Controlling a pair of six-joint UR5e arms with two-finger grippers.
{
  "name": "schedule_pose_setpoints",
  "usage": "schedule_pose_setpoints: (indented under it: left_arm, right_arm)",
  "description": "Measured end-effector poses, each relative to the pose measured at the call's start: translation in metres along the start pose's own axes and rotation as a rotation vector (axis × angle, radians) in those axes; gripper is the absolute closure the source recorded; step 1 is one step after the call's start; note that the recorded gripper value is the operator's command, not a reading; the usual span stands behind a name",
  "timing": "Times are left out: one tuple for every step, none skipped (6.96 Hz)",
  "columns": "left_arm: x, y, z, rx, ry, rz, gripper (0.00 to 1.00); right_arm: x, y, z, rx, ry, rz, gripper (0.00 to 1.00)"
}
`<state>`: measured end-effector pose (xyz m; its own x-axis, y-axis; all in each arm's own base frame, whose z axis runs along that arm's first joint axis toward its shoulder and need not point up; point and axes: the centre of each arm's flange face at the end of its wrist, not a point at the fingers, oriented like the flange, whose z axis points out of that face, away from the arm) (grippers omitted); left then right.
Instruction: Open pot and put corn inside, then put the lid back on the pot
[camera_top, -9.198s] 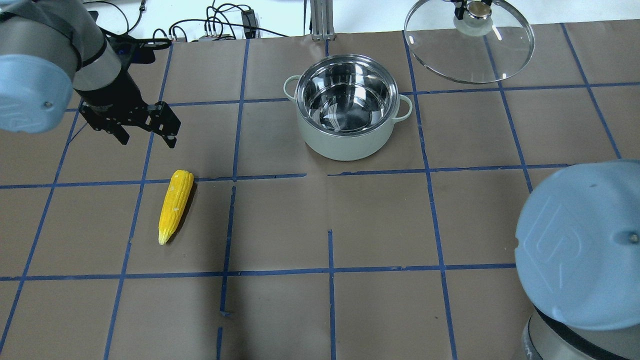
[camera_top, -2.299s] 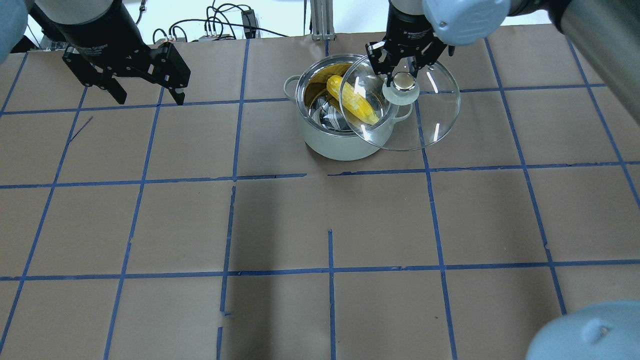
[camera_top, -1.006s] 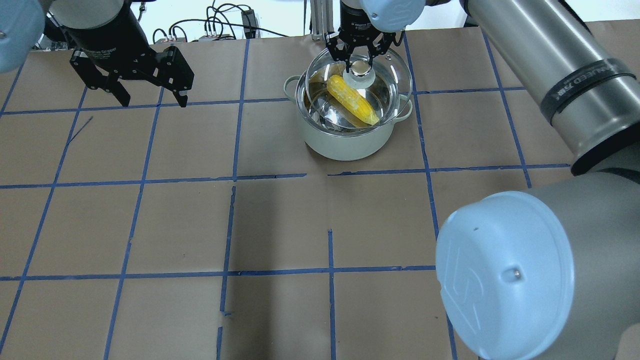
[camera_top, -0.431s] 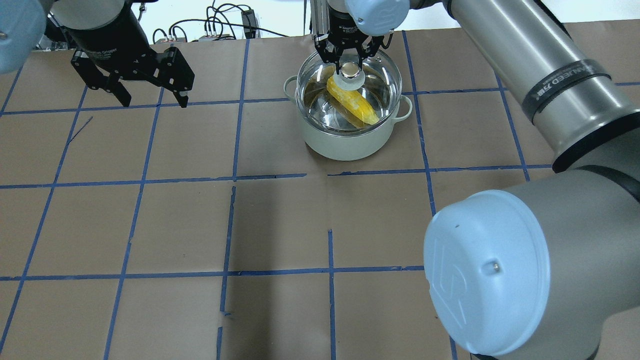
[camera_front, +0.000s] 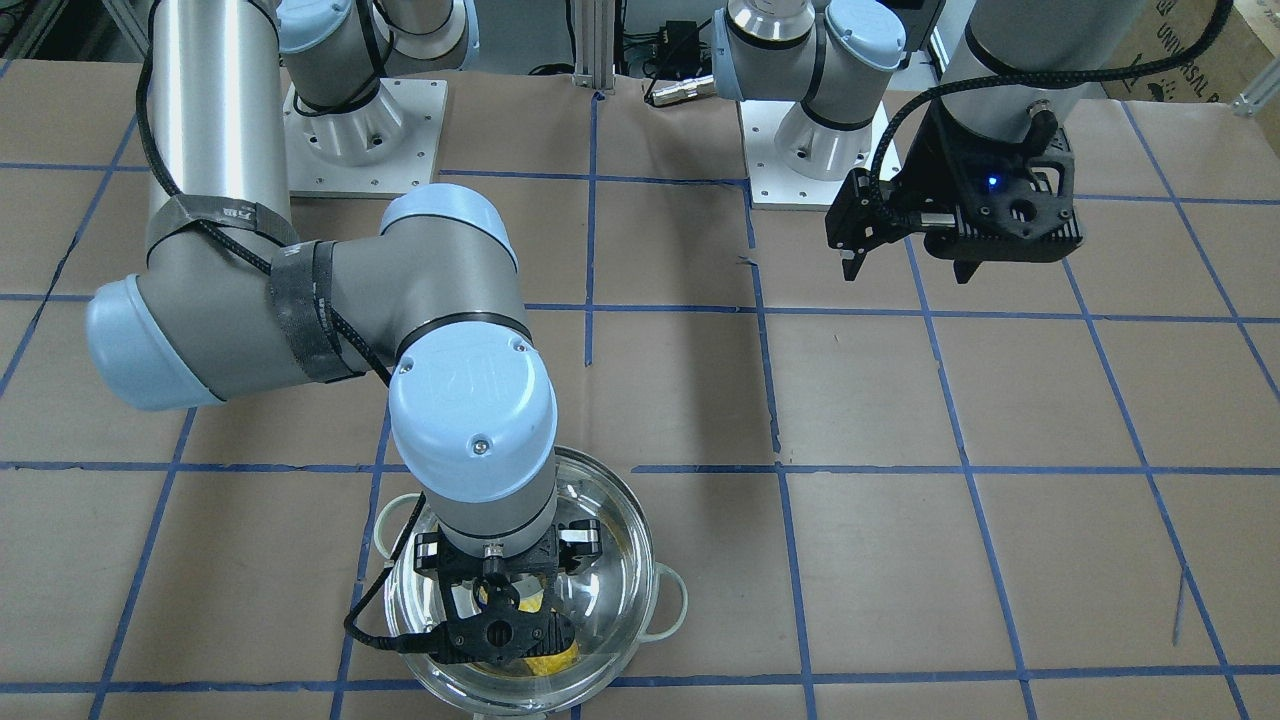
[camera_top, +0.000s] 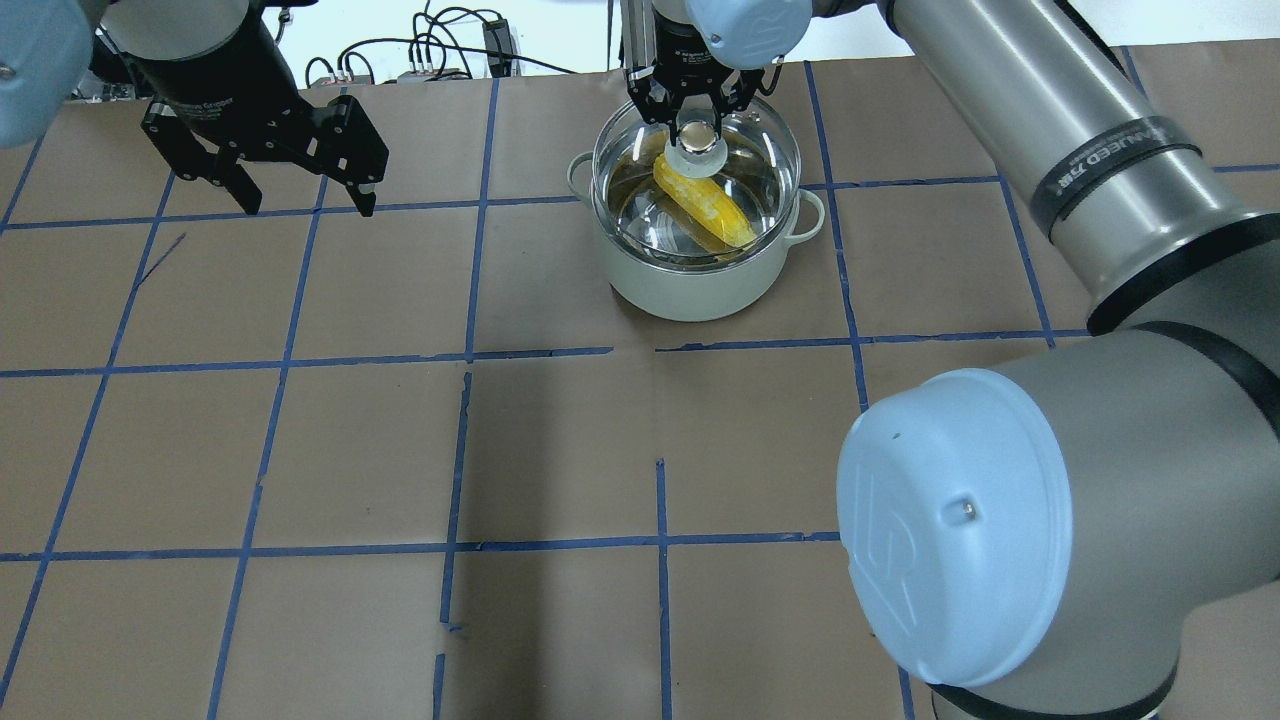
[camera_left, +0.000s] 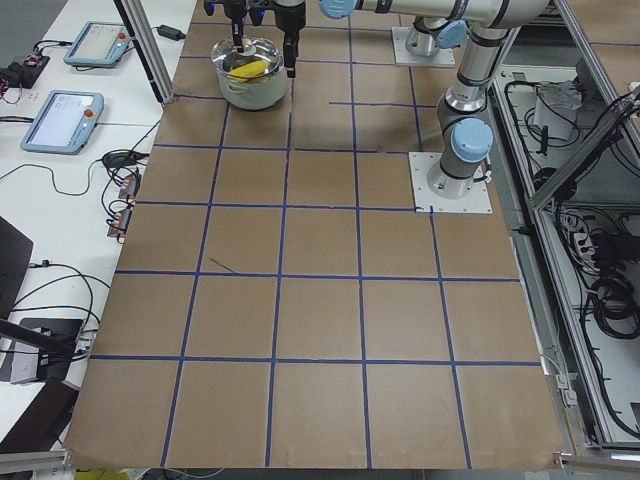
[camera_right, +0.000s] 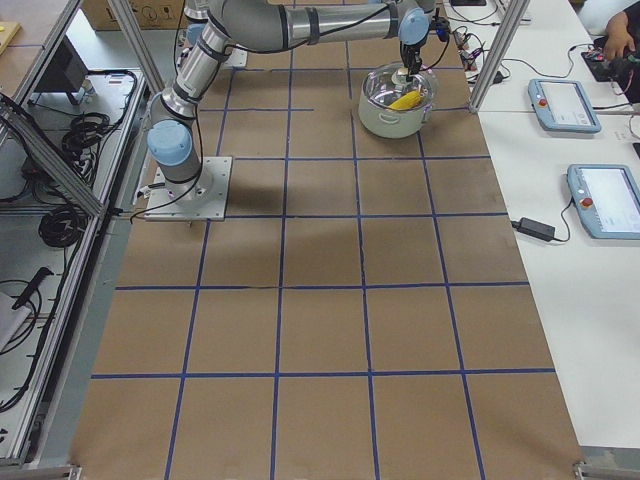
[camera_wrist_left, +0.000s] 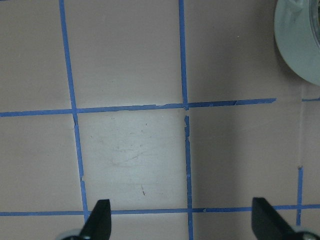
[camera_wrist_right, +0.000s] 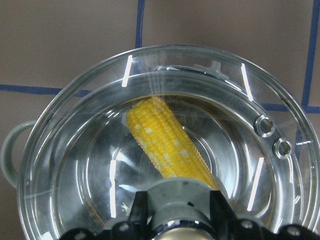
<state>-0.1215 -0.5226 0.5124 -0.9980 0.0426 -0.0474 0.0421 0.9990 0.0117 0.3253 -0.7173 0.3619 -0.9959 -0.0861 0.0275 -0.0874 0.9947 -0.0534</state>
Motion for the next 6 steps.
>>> schedule_pose_setpoints:
  left_arm:
    - [0.000, 0.000, 0.000, 0.000, 0.000, 0.000, 0.00]
    - [0.000, 0.000, 0.000, 0.000, 0.000, 0.000, 0.00]
    - [0.000, 0.000, 0.000, 0.001, 0.000, 0.000, 0.00]
    - [0.000, 0.001, 0.000, 0.001, 0.000, 0.001, 0.00]
    - [0.000, 0.001, 0.000, 0.001, 0.000, 0.001, 0.00]
    - [0.000, 0.001, 0.000, 0.001, 0.000, 0.001, 0.00]
  right_arm:
    - [-0.001, -0.002, 0.002, -0.001, -0.003, 0.000, 0.92]
    - [-0.002, -0.003, 0.007, -0.005, -0.003, 0.000, 0.92]
    - [-0.002, -0.004, 0.010, -0.009, -0.001, -0.001, 0.92]
    - [-0.002, -0.004, 0.013, -0.013, 0.003, -0.001, 0.92]
    - [-0.002, -0.004, 0.014, -0.016, 0.005, -0.002, 0.92]
    - [-0.002, -0.004, 0.014, -0.019, 0.006, -0.001, 0.92]
